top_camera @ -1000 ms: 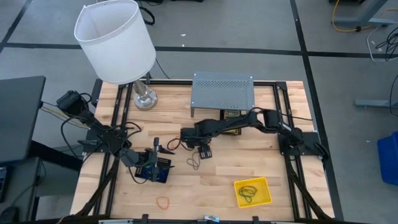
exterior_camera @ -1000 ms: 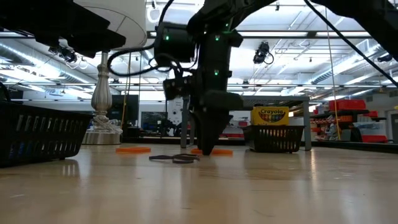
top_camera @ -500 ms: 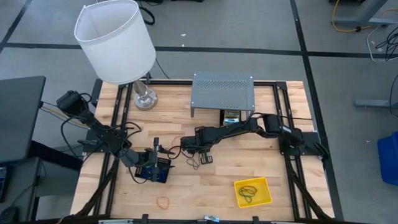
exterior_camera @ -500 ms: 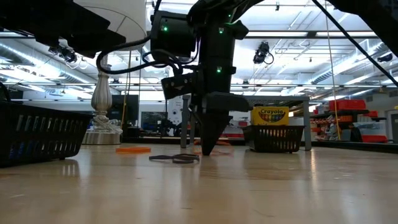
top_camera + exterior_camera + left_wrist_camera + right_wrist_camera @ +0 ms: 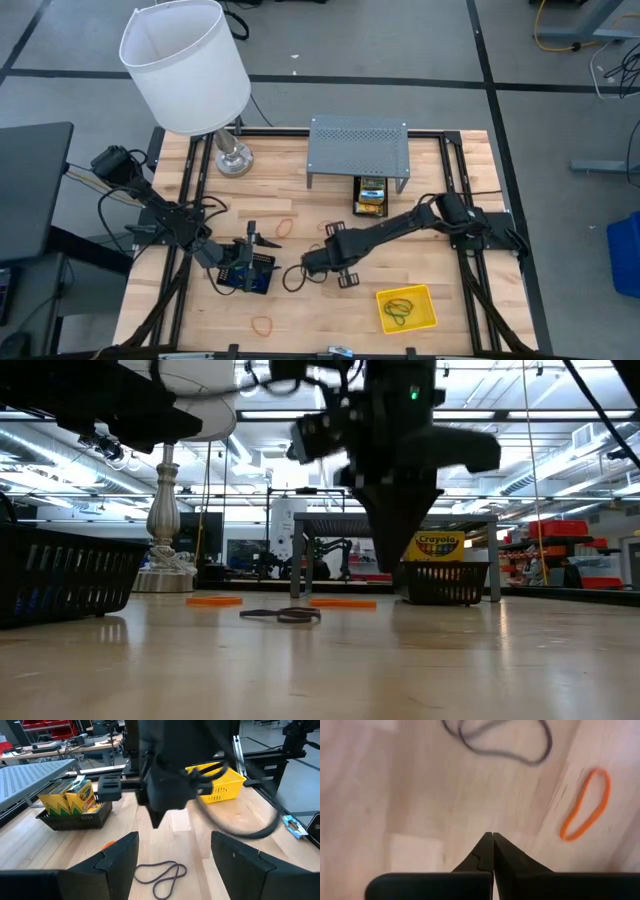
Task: Pick & Place Office Desk Supplies
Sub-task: Put the orange rubber band into the yellow bin
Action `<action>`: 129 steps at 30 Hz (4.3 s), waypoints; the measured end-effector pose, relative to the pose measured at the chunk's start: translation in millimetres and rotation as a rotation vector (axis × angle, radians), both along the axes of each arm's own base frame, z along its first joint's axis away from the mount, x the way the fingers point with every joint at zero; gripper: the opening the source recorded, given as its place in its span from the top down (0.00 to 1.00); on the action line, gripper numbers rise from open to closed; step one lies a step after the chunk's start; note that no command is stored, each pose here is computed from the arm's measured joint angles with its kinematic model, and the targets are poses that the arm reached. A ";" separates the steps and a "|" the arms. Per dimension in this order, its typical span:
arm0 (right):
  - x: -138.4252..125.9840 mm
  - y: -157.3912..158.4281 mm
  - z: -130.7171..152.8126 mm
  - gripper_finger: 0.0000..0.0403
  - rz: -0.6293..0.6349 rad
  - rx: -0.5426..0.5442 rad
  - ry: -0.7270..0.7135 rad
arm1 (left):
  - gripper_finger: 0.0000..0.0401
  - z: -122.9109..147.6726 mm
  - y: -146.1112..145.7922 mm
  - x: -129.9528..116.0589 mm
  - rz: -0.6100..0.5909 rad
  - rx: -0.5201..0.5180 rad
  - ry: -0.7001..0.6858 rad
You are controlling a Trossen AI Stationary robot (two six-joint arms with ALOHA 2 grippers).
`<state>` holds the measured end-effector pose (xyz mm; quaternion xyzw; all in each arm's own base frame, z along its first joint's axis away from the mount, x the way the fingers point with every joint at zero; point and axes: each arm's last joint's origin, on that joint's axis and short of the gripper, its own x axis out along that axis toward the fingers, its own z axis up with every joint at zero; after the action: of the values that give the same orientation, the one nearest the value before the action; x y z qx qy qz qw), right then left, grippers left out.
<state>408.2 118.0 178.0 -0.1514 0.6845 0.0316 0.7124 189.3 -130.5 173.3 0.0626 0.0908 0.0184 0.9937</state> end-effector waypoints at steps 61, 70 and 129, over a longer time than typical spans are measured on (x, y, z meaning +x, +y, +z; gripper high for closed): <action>-6.3 -7.3 7.4 1.00 -0.084 0.027 0.049 | 0.37 -0.5 0.3 0.0 0.005 -0.001 0.004; -28.3 28.2 40.2 1.00 -0.086 0.047 -0.028 | 0.37 -0.6 -0.5 -0.2 -0.014 -0.006 0.006; -41.4 35.2 30.1 1.00 -0.081 0.027 0.134 | 0.37 -1.3 -0.4 -0.3 -0.013 0.001 0.013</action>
<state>366.9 153.1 208.1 -0.1118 0.7357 0.0219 0.6677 189.0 -130.9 172.0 0.0637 0.0967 0.0114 0.9932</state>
